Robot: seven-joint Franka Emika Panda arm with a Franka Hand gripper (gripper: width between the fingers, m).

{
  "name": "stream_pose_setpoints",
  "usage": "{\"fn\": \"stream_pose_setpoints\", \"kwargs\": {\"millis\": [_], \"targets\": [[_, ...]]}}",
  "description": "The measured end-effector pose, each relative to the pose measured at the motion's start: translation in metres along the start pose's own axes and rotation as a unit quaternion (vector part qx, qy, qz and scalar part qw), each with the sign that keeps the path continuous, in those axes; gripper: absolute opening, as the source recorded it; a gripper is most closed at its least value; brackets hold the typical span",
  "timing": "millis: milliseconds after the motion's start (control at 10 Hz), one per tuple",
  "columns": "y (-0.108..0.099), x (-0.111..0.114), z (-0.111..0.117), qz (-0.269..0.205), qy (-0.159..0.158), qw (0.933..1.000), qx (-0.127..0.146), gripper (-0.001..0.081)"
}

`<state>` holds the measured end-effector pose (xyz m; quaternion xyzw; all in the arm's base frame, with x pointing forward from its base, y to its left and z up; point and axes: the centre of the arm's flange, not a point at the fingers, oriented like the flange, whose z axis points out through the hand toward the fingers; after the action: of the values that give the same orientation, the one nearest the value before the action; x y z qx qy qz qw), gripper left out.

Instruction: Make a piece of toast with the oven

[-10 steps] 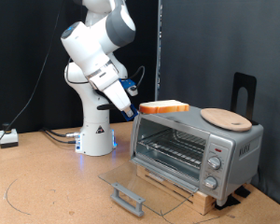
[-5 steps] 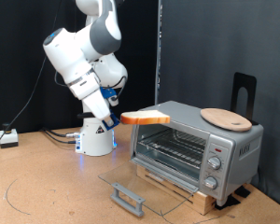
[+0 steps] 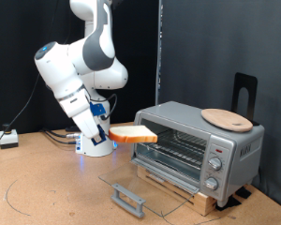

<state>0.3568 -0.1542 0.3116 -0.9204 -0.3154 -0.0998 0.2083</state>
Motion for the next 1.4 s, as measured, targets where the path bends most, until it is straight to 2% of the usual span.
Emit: {"fn": "stream_pose_setpoints", "kwargs": {"millis": [500, 1400], "targets": [[0.017, -0.013, 0.031, -0.002, -0.017, 0.9998, -0.004, 0.0414], [0.018, -0.011, 0.042, -0.007, -0.012, 0.9999, -0.001, 0.0414]]}}
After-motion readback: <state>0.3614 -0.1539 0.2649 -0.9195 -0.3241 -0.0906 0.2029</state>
